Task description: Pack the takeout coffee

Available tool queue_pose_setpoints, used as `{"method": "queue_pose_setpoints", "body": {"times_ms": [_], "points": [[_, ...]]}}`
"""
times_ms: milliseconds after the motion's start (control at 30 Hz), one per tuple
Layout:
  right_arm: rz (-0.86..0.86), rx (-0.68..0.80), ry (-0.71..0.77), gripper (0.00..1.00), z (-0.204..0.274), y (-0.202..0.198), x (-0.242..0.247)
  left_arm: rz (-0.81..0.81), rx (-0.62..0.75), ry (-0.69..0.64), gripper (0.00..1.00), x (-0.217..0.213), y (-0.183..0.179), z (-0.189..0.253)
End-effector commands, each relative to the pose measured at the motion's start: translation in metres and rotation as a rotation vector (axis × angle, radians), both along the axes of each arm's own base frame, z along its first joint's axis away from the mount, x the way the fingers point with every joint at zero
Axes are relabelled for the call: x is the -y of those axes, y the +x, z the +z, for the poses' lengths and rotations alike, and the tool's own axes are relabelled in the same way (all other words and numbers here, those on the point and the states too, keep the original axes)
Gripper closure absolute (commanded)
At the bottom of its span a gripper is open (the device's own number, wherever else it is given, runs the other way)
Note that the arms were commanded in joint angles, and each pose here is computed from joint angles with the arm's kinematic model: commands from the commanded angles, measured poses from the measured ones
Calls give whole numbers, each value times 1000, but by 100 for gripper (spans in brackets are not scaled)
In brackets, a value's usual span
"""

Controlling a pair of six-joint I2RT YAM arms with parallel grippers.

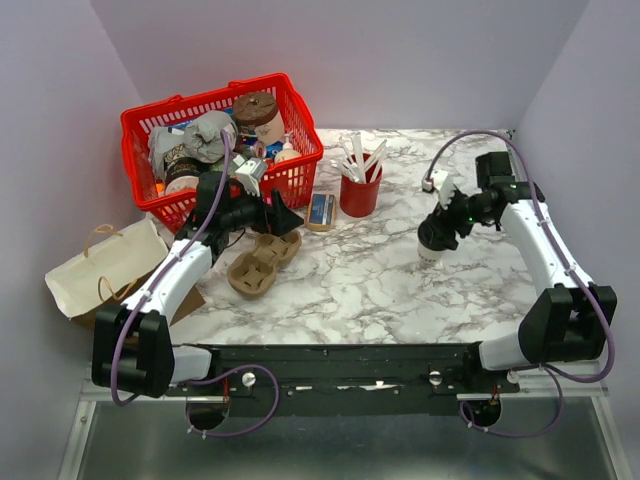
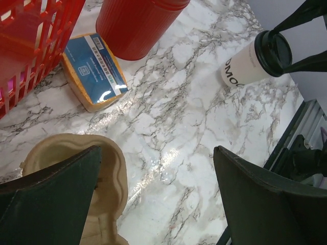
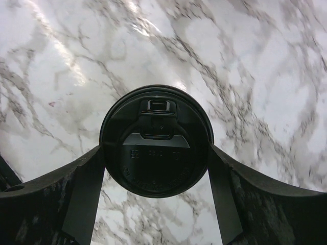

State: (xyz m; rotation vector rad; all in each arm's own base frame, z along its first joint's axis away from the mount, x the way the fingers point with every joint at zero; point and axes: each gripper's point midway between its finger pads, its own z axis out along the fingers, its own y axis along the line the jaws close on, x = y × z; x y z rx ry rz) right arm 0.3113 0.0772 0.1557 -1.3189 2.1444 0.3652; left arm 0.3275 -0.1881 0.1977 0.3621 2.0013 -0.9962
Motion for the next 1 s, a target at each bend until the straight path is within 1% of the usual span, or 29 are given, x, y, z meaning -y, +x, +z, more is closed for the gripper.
{"method": "queue_pose_setpoints", "body": {"times_ms": [0,267,433,533,567,633,733,767,867,900,933,967], "points": [[-146,-30,-12,28,-4,0,44,-9,39,-36,2,3,9,20],[-307,-41,-10,29,-9,11,101,-9,29,-37,2,3,8,18],[-343,-65,-12,28,-17,13,115,-14,32,-10,2,1,8,14],[-350,-85,-8,26,-24,11,118,-8,30,56,2,-6,6,6],[-351,-88,-6,24,-26,11,118,-14,54,82,2,-8,6,6],[-354,-88,-4,22,-27,10,118,-6,50,113,2,-12,4,2],[-354,-77,10,14,-23,9,115,-14,61,144,3,-16,1,1],[-356,-70,17,10,-19,9,114,-19,69,156,3,-17,0,2],[-366,-34,43,6,-4,10,109,-30,87,221,3,-24,-5,-2],[-368,-29,50,6,-1,10,108,-39,61,246,3,-27,-10,-8],[-370,-13,52,5,4,9,108,-58,92,290,3,-31,-9,-8],[-372,-8,53,1,6,9,107,-66,86,321,4,-33,-10,-12]]}}
